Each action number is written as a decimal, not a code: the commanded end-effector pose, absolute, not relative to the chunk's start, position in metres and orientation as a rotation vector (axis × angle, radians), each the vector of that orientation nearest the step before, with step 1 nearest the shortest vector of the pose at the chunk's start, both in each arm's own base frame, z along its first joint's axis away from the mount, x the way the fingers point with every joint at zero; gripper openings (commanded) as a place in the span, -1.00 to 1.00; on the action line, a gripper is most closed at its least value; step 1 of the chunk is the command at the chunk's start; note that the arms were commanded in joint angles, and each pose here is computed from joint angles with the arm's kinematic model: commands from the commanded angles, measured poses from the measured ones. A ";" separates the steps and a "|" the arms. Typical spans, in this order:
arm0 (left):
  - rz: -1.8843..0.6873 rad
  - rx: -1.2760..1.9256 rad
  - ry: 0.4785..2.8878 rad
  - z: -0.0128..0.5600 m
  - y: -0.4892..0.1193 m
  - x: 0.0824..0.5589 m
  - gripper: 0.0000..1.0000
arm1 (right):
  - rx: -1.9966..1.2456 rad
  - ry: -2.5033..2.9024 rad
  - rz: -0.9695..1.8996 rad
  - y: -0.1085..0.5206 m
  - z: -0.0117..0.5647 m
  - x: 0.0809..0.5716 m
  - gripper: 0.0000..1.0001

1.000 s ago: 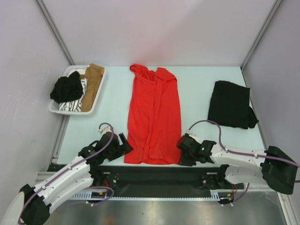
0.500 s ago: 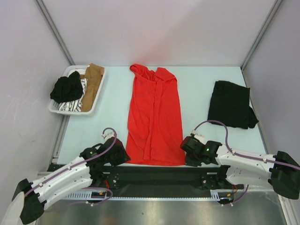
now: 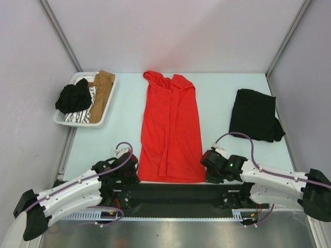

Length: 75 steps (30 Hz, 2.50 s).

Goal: Fold and stack the tank tops
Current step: Fold the tank top

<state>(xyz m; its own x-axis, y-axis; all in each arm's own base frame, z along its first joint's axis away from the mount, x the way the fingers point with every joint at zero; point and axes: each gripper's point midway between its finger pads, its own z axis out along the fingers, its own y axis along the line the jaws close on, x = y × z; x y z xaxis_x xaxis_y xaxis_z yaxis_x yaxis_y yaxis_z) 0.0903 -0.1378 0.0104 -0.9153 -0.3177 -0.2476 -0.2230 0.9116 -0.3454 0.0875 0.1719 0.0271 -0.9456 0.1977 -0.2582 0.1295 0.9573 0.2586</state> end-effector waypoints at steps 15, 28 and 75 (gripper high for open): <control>-0.424 -0.320 2.639 0.090 -0.151 0.124 -0.99 | 0.137 2.684 0.366 0.186 0.096 0.141 -1.00; -0.419 -0.334 2.396 0.150 -0.161 0.228 -0.99 | 0.125 2.561 0.396 0.192 0.141 0.242 -1.00; -0.305 -0.496 2.277 0.118 -0.144 0.506 -0.99 | 0.293 2.471 0.445 0.172 0.125 0.526 -1.00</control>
<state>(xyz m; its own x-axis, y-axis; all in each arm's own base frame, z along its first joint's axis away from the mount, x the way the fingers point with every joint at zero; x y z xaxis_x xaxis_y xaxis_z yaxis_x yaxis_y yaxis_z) 0.4839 -0.1421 0.1029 -0.6630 -0.4305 -0.6124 -0.2777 0.9012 -0.3329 0.5033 0.1695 0.1080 -0.8265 0.3051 -0.4731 0.1516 0.9300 0.3349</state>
